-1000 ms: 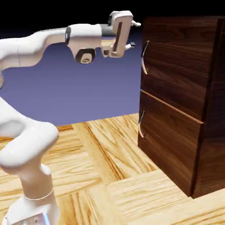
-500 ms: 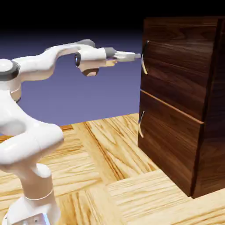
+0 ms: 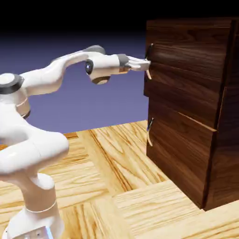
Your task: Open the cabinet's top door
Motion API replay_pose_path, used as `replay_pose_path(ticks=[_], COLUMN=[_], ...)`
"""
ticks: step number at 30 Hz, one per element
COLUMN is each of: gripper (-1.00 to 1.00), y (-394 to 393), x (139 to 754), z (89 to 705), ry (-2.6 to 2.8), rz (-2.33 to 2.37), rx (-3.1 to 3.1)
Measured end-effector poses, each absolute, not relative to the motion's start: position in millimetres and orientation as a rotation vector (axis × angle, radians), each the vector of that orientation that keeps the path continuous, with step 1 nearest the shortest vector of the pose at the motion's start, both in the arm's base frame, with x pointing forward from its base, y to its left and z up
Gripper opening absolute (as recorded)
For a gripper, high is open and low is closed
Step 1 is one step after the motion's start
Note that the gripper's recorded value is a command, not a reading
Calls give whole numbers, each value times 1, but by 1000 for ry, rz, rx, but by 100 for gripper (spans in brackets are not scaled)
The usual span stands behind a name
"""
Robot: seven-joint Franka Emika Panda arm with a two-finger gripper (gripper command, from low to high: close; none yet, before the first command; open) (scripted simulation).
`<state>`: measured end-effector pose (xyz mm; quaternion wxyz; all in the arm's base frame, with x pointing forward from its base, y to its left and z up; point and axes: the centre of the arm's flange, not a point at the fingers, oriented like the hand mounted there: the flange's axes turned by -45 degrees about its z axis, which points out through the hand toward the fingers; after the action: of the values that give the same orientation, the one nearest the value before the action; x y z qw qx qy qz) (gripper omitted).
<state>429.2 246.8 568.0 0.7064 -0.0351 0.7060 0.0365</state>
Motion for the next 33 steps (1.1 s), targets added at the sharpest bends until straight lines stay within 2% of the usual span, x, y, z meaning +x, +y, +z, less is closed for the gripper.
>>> replay_pose_path(ticks=[11, 20, 33], gripper=[-100, -100, -100], y=[195, 118, 28], x=[345, 269, 215], z=[568, 568, 568], ry=[1557, 1524, 1477], rz=[253, 446, 633], rx=[-255, -447, -633])
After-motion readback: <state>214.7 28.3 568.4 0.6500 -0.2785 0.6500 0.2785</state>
